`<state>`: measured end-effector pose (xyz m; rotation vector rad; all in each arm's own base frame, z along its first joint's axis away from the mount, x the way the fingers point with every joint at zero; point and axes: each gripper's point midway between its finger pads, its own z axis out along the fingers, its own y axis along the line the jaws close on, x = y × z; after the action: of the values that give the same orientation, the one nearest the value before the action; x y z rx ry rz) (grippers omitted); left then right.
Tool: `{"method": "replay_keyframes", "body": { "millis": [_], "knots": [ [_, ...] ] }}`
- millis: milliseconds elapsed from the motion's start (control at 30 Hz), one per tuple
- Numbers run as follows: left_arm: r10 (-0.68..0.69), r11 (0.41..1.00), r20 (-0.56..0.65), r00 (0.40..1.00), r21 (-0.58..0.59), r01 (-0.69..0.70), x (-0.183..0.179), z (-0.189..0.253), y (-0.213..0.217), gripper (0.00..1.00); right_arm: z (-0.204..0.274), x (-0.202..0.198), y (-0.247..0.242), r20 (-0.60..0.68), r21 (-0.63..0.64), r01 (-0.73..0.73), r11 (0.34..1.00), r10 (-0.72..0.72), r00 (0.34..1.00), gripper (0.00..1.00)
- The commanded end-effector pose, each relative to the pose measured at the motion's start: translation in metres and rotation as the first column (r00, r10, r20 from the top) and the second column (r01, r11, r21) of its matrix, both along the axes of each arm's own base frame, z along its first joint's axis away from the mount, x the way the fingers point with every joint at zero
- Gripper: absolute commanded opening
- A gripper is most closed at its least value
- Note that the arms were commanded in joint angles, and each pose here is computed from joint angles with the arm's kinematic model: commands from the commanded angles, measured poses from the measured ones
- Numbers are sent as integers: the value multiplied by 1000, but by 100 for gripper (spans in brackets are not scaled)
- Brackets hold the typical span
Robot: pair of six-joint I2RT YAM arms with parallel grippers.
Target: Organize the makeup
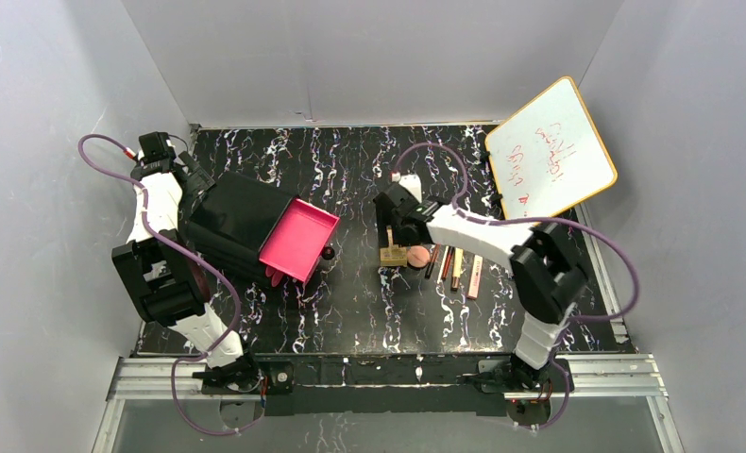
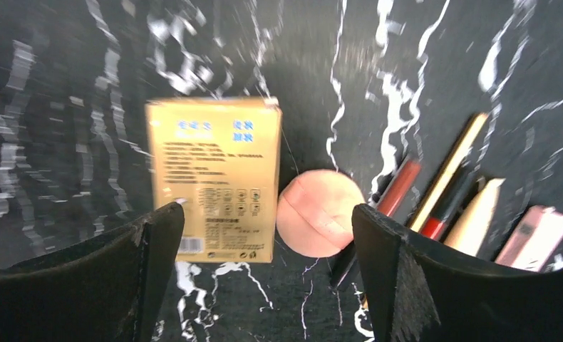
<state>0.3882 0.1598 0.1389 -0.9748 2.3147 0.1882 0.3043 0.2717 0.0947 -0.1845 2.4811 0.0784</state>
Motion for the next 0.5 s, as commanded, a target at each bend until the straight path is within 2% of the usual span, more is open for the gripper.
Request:
{"method": "replay_keyframes", "body": {
  "millis": [0,267,467],
  "knots": [
    [-45,999,-13,999,-25,45,-7,6,-11,98,-24,-3,15,-78,54,103,993,-99,992,94],
    [-50,998,-14,999,-31,50,-8,3,-13,98,-46,1,26,-125,42,102,994,-96,988,97],
    [-55,998,-9,998,-36,55,-5,3,-13,98,-22,5,27,-85,62,106,992,-100,991,99]
  ]
}}
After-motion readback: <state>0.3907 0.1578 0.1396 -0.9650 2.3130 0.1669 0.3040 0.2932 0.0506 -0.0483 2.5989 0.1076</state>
